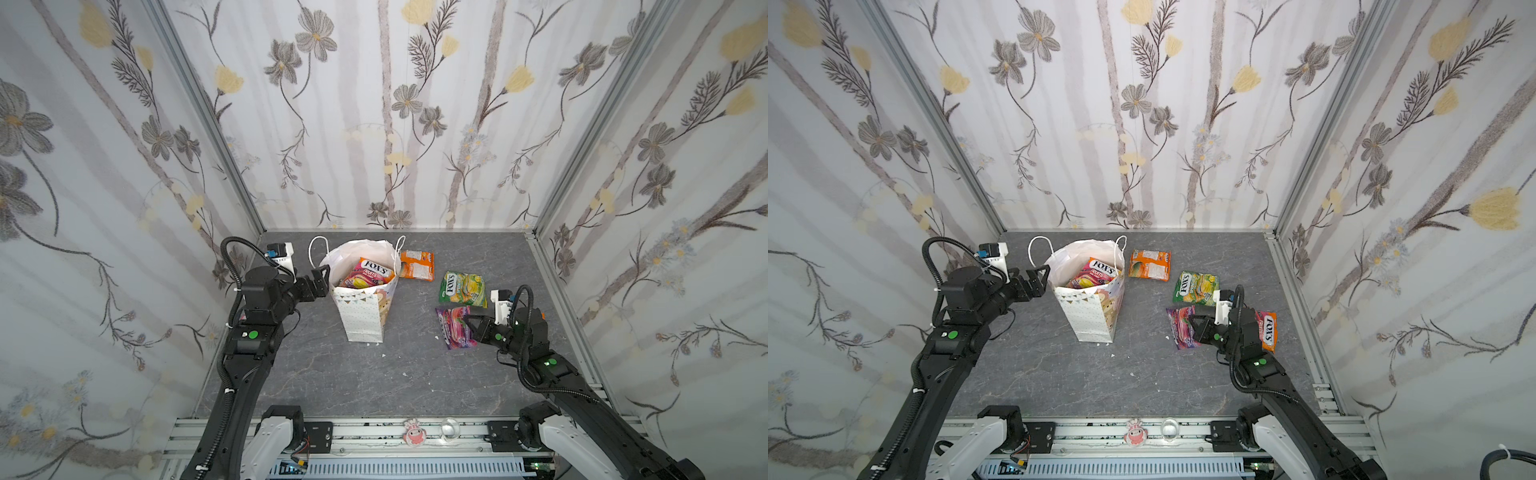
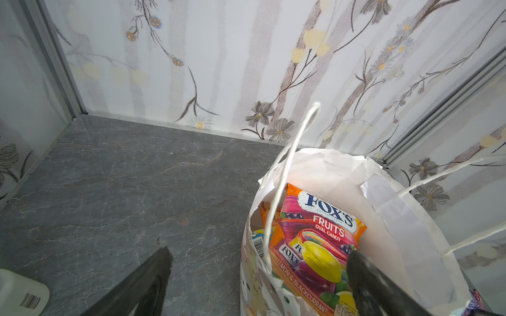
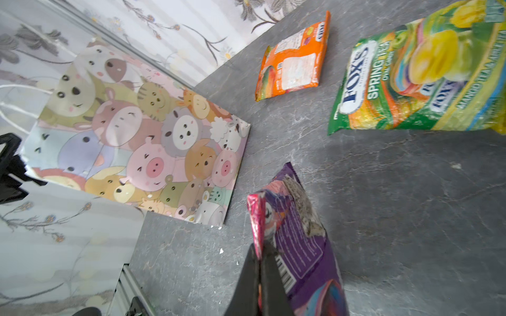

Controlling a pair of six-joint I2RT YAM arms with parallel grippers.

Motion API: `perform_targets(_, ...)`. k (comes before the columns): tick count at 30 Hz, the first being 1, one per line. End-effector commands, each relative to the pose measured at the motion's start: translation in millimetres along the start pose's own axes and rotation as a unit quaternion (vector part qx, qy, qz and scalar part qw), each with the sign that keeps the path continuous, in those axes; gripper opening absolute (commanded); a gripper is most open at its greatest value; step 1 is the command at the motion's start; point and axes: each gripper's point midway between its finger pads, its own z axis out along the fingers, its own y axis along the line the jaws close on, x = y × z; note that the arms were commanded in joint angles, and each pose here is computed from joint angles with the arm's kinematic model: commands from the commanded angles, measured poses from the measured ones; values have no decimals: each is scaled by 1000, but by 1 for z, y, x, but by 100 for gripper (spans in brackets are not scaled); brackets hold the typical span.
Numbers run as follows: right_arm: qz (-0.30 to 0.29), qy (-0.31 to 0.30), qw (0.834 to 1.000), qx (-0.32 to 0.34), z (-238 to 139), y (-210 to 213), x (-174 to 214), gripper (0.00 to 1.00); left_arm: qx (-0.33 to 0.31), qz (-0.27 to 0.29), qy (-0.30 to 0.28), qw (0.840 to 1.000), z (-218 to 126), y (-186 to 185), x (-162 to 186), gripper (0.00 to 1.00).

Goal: Place the snacks into the paper bag
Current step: 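Carry the berries pack with the right gripper toward the paper bag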

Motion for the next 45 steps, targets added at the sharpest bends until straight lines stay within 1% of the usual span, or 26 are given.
perform_targets(1,-26,-7,999,-34,-6,32,-11,0,5,9,-19,1000,-2,-3,-9,100)
perform_targets(8,-75,-13,996,-57,-15,75,-29,0,7,7,-17,1000,-1,-3,-8,100)
perform_targets(17,-110,8,990,-85,-12,116,-34,0,5,7,-22,1000,-3,-3,-10,100)
perform_targets(18,-116,0,989,-95,-16,128,-43,0,6,8,-21,1000,-3,-3,-9,100)
perform_targets(24,-147,-2,980,-134,-23,173,-54,0,4,8,-23,1000,-3,-3,-10,100)
perform_targets(28,-170,2,975,-145,-24,198,-60,0,4,8,-24,1000,-3,-3,-11,100)
perform_targets(32,-188,17,972,-142,-19,216,-61,0,2,9,-23,1000,-4,-2,-10,100)
perform_targets(35,-200,28,967,-154,-18,231,-58,0,0,9,-24,1000,-4,-2,-10,100)
perform_targets(38,-212,28,965,-149,-17,240,-60,0,0,9,-24,1000,-4,-2,-10,100)
perform_targets(39,-219,35,962,-158,-19,249,-53,0,0,9,-24,1000,-4,-1,-10,100)
perform_targets(45,-228,36,960,-160,-21,261,-53,0,1,7,-19,1000,-2,-1,-8,100)
